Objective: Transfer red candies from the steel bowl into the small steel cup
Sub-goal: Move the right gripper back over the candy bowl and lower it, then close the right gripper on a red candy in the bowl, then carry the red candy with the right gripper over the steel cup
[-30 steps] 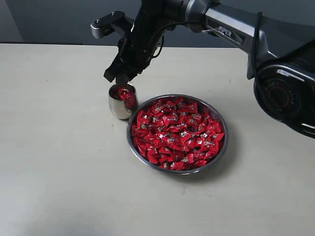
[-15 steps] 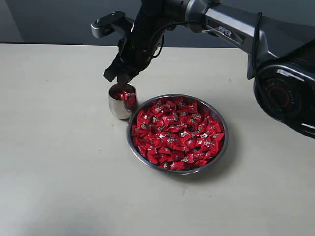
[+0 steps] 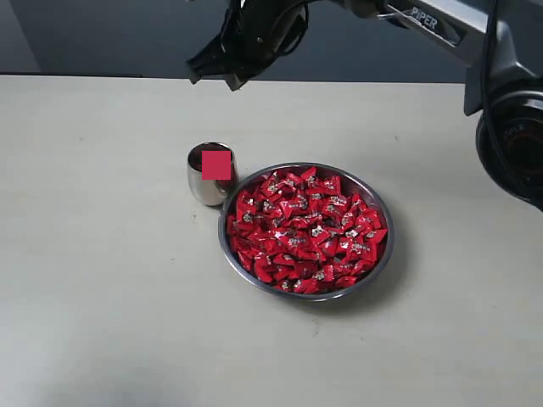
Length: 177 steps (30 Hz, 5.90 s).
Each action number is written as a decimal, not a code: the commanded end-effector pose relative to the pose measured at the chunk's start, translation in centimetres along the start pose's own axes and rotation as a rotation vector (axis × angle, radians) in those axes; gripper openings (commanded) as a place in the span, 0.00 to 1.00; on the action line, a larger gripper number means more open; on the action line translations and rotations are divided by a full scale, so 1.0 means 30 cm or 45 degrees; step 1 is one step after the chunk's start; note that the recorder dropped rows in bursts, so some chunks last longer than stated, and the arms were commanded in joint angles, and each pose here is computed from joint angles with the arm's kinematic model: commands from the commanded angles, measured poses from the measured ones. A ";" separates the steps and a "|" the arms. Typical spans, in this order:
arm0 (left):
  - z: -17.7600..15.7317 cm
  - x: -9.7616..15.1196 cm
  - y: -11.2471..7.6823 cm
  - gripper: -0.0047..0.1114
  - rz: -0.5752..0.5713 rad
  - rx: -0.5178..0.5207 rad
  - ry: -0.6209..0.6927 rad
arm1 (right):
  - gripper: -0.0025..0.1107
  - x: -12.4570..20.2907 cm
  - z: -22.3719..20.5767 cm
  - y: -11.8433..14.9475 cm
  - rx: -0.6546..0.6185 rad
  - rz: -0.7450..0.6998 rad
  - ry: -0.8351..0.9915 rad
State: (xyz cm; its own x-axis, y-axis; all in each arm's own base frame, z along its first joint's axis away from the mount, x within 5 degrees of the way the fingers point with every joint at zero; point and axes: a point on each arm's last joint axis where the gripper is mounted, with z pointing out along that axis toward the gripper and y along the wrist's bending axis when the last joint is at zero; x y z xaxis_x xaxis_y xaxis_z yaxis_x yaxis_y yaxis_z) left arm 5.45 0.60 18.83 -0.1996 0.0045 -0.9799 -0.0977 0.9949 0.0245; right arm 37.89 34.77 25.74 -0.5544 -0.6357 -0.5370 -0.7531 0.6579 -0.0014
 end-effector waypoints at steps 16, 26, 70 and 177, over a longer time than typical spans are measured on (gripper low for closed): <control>0.000 0.003 -0.001 0.04 -0.001 0.009 -0.003 | 0.02 0.025 -0.071 -0.055 0.105 0.089 -0.070; 0.000 0.003 -0.001 0.04 -0.001 0.009 -0.003 | 0.02 0.218 -0.118 -0.081 0.129 0.125 -0.114; 0.000 0.003 -0.001 0.04 -0.001 0.009 -0.003 | 0.02 0.570 -0.081 -0.114 -0.164 0.183 0.129; 0.000 0.003 -0.001 0.04 -0.001 0.009 -0.003 | 0.01 0.353 0.062 -0.064 0.003 -0.025 0.348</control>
State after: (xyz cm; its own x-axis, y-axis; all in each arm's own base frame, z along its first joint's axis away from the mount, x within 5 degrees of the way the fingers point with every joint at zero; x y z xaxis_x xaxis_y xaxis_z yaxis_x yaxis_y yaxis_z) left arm 5.45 0.60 18.83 -0.1996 0.0045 -0.9799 -0.0977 0.9949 0.0245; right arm 34.07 27.81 17.25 -0.6153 -0.7414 -0.2677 -0.7716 0.6359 0.0123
